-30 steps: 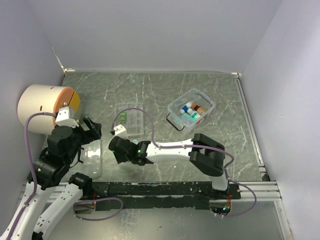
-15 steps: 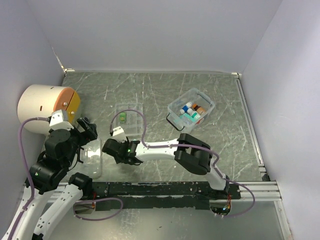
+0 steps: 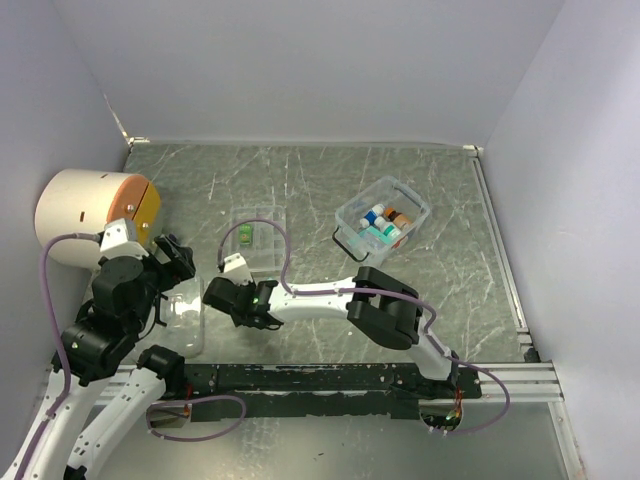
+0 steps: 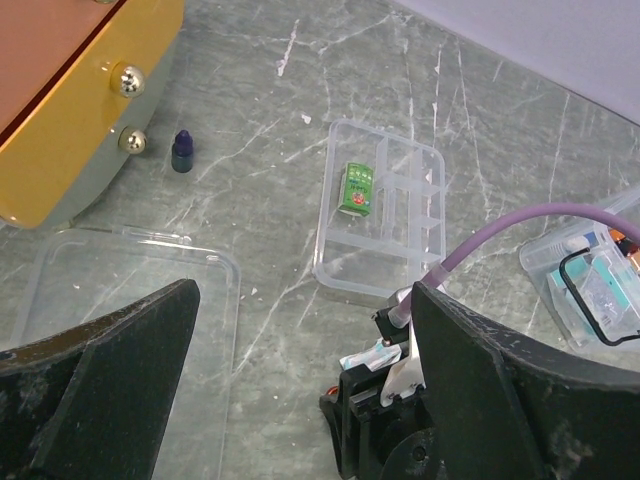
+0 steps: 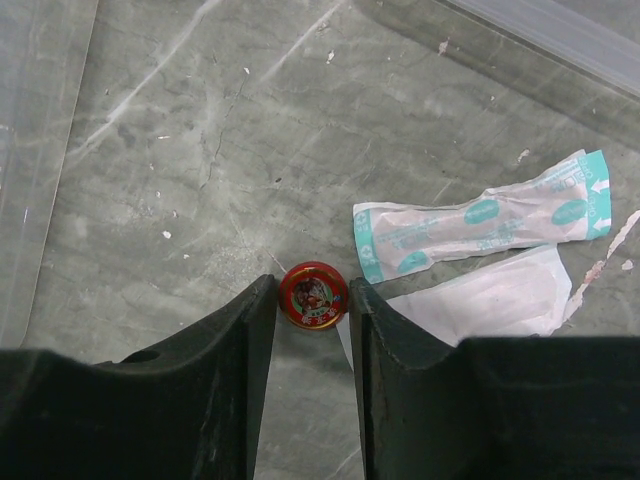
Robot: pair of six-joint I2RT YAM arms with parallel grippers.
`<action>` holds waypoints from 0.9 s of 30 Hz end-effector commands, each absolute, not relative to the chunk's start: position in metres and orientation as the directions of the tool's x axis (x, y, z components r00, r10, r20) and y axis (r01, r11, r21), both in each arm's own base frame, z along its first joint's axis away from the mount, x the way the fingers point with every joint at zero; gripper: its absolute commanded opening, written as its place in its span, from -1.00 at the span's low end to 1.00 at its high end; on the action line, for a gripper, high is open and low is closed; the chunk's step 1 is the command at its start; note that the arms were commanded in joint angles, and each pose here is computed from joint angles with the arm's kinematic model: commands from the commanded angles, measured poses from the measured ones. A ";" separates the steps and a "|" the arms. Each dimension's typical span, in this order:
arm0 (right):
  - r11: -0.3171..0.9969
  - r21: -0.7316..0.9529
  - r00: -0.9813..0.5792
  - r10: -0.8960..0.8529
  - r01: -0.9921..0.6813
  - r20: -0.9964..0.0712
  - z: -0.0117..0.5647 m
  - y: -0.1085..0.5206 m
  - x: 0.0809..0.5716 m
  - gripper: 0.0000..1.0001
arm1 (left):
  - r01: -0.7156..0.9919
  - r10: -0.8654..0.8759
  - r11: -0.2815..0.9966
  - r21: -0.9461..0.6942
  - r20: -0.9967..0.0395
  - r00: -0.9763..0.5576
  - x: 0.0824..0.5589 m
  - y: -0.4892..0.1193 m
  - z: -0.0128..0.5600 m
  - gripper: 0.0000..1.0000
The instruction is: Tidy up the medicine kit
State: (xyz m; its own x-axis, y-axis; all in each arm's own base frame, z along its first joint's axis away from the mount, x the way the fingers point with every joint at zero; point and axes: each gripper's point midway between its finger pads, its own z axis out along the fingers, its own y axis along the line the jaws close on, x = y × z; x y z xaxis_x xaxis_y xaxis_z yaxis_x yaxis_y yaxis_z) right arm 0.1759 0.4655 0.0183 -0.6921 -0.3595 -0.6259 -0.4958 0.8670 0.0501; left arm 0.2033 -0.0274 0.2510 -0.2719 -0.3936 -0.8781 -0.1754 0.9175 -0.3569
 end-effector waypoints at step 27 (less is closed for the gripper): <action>0.913 0.068 -0.564 -0.190 -0.403 -0.803 0.106 0.452 0.242 -0.49 | -0.213 -0.413 0.905 -0.368 -0.881 -0.231 0.202 -0.018 0.259 0.97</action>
